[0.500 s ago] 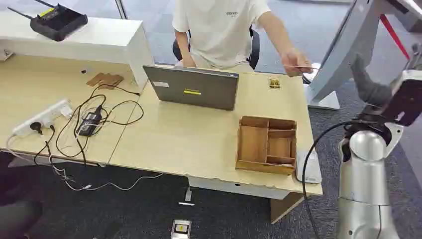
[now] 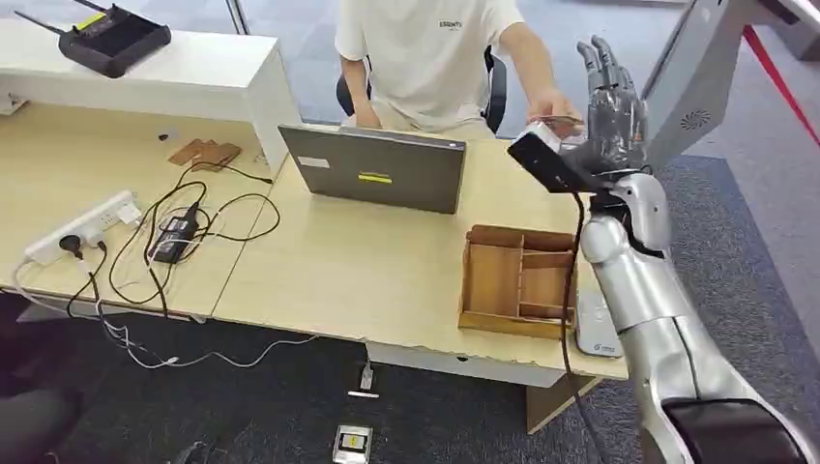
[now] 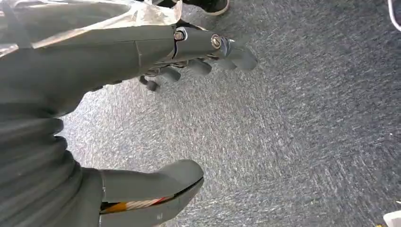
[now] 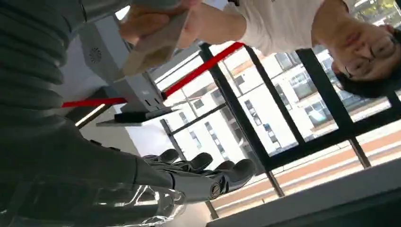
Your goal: Pass the card to the sensor for recognition and then transmit it.
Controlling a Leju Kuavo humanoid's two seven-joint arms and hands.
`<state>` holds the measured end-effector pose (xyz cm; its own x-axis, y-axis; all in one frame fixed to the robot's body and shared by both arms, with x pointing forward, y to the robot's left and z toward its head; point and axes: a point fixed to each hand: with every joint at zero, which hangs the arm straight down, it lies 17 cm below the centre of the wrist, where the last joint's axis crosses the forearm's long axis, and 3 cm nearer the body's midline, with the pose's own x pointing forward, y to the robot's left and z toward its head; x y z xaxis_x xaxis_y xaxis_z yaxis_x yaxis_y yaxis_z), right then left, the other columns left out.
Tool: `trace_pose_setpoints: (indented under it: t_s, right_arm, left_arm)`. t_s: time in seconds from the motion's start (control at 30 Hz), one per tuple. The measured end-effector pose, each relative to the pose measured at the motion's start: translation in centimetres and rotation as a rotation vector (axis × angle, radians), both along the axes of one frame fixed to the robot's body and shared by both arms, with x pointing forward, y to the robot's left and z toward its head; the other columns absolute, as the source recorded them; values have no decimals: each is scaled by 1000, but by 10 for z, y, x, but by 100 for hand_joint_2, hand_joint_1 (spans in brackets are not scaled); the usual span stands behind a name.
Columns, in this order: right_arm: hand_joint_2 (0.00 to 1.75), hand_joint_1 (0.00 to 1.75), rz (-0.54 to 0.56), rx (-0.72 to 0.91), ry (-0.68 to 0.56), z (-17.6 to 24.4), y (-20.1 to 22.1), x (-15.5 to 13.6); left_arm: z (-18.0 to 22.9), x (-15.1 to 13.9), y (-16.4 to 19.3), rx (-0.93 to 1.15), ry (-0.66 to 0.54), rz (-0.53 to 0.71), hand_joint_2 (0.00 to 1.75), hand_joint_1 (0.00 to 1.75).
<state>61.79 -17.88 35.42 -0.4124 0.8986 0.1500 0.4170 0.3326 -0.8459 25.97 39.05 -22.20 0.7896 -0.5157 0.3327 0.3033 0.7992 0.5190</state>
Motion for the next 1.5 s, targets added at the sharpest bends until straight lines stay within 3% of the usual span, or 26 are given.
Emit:
trace_pose_setpoints:
  t_s: [0.3, 0.6, 0.63, 0.67, 1.5]
  right_arm:
    - [175, 0, -67, -136, 136, -58, -11, 17]
    - [175, 2, -72, -142, 163, -70, -18, 21]
    - [175, 159, -69, -139, 160, -69, -18, 21]
    - [175, 175, -68, -137, 157, -68, -18, 21]
    - [175, 175, -55, -95, 136, -56, -24, 25]
  left_arm:
    - [2, 5, -1, 2, 3, -11, 175, 0]
    - [3, 5, 2, 0, -5, -3, 175, 0]
    - [3, 5, 2, 0, -6, -3, 175, 0]
    - [3, 6, 2, 0, -8, -4, 175, 0]
    - [3, 6, 2, 5, -15, -12, 175, 0]
